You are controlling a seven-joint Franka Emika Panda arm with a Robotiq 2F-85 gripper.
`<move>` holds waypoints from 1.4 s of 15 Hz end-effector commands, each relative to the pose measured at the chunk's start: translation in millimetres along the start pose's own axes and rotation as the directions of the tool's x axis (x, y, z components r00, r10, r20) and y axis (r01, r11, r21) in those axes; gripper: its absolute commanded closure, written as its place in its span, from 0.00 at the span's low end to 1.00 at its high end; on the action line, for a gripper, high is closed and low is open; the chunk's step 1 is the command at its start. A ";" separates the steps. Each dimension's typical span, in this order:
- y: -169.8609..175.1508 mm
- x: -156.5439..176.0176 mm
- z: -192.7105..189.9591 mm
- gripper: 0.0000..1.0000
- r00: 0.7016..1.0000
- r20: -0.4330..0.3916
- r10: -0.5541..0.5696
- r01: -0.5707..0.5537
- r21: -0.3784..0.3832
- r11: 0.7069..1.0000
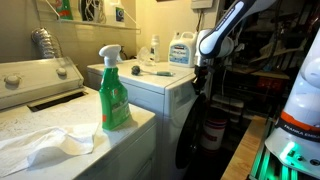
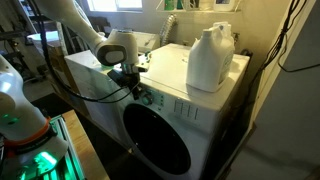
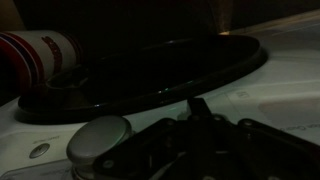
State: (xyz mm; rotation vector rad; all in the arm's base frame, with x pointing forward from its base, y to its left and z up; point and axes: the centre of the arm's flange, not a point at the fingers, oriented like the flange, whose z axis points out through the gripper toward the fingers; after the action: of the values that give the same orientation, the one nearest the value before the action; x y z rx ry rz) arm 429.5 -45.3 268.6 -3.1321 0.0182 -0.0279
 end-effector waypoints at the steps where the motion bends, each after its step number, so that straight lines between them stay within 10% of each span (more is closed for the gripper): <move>1: -1.3 3.0 5.2 1.00 0.997 -0.080 -0.005 0.005 -0.004 1.000; 10: -2.0 -13.2 13.0 1.00 0.968 -0.250 0.003 0.004 0.026 1.000; 16: 4.7 -33.8 -19.7 1.00 0.994 0.109 0.020 -0.012 -0.070 0.997; 21: 15.4 -50.5 -77.8 1.00 0.982 0.189 0.015 -0.001 -0.076 0.997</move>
State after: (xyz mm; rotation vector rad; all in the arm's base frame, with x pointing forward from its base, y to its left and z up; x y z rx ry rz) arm 394.8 -55.0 297.3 -3.1901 0.0430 0.2591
